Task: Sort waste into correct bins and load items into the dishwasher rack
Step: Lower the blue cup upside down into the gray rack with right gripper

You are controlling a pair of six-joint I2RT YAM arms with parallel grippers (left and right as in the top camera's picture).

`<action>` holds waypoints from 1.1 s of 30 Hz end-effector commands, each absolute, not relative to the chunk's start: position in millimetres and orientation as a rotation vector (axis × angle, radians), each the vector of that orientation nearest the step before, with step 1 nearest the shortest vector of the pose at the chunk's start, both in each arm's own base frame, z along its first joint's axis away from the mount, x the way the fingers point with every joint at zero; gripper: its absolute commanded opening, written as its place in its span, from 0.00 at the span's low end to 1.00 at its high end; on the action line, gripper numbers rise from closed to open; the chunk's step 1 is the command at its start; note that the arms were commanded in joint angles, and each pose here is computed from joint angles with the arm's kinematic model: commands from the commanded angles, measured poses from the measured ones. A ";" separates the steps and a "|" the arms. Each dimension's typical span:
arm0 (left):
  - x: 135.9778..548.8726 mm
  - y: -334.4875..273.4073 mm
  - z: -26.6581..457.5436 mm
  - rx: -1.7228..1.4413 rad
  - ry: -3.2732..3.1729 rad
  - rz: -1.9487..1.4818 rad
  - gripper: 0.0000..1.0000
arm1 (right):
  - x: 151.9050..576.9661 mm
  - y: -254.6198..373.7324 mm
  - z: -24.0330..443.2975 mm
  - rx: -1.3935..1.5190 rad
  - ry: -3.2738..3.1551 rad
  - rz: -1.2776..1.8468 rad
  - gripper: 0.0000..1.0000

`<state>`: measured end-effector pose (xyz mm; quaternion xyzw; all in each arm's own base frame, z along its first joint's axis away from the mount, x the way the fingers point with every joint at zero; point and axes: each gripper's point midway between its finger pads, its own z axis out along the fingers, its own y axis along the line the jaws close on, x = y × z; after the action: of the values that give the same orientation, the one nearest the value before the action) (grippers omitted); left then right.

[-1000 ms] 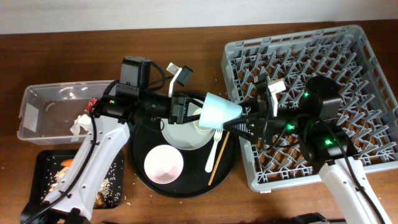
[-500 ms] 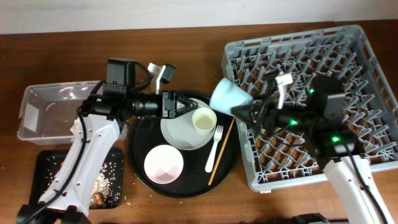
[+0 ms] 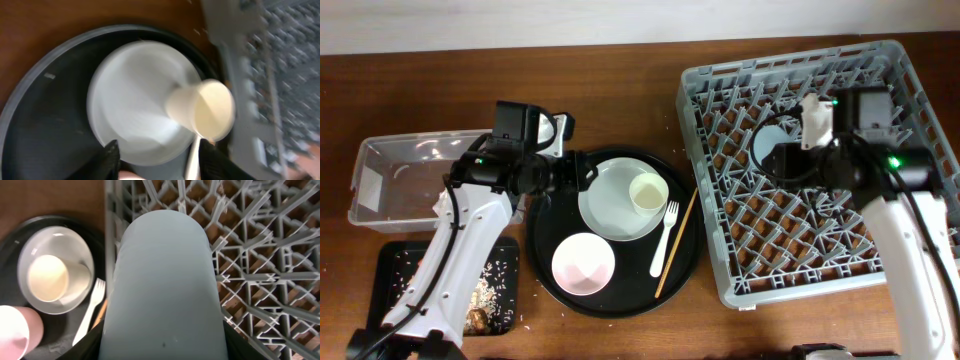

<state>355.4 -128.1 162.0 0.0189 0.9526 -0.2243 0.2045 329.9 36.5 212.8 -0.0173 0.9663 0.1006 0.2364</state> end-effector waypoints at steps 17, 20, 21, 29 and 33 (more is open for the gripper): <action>358.0 -102.6 151.0 -0.007 2.685 -0.421 0.06 | 296.4 67.5 182.7 -0.186 2.982 0.201 0.25; 357.3 -102.4 150.6 -0.007 2.689 -0.420 0.04 | 285.8 65.7 164.0 -0.185 3.041 0.194 0.18; 357.3 -102.4 150.6 -0.007 2.689 -0.420 0.04 | 286.1 65.9 161.7 -0.185 3.041 0.195 0.17; 353.7 -101.7 148.7 -0.009 2.706 -0.417 0.01 | 287.1 66.0 144.1 -0.186 3.042 0.195 0.12; 353.4 -101.7 148.6 -0.010 2.707 -0.418 0.01 | 280.7 65.1 122.8 -0.185 3.069 0.193 0.13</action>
<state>354.3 -103.8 151.1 -0.0038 0.9673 -0.1543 0.2014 285.5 65.7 131.6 -0.0638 0.9948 0.0677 0.0409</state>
